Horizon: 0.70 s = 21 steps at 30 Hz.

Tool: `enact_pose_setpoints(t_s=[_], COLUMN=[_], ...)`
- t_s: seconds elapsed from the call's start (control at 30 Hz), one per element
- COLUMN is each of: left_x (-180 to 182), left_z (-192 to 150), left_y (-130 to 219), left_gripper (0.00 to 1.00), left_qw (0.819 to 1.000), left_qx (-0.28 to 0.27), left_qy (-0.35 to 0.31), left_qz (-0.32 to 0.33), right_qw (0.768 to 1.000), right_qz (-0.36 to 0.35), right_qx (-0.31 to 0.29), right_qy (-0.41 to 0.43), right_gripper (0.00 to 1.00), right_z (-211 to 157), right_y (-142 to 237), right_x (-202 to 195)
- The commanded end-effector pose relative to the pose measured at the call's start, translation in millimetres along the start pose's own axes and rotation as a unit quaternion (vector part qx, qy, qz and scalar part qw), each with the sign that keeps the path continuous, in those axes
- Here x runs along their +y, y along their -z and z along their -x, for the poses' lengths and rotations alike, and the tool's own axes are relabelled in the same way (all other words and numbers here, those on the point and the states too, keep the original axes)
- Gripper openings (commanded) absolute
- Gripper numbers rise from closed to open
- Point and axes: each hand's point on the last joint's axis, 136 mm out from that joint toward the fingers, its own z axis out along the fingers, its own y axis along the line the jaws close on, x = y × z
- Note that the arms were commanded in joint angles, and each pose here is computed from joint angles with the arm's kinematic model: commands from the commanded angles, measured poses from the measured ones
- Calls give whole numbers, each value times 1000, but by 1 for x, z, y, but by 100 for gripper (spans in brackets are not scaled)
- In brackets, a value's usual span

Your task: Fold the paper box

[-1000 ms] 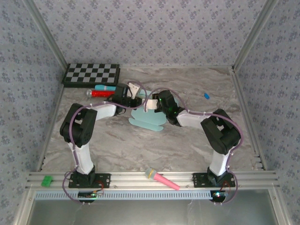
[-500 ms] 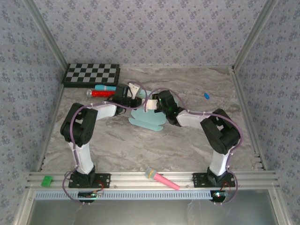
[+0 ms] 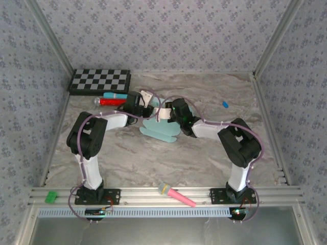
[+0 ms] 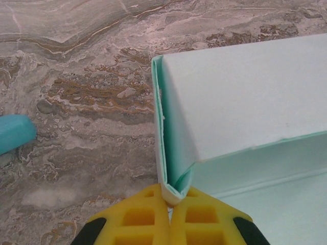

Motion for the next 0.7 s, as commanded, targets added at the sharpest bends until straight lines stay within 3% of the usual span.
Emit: enact_pose_setpoints(t_s=[0.0, 0.13, 0.47, 0.57, 0.67], left_x=[-8, -10, 1, 4, 7], left_z=[6, 1, -9, -15, -19], left_y=[4, 7, 18, 22, 26], left_gripper=[0, 0, 0, 0, 0], left_qw=[1000, 999, 998, 996, 994], left_qx=[-10, 0, 19, 33, 42], left_qy=[-18, -29, -28, -27, -23], left_qz=[0, 15, 58, 76, 93], right_qw=[1000, 1000, 998, 997, 995], right_qz=[25, 10, -42, -51, -55], right_qx=[-8, -6, -1, -6, -6], right_qy=[-5, -15, -40, -59, -89], right_gripper=[0, 4, 57, 66, 69], right_z=[8, 8, 10, 13, 15], right_y=[-4, -4, 4, 13, 22], right_x=[17, 12, -9, -16, -23])
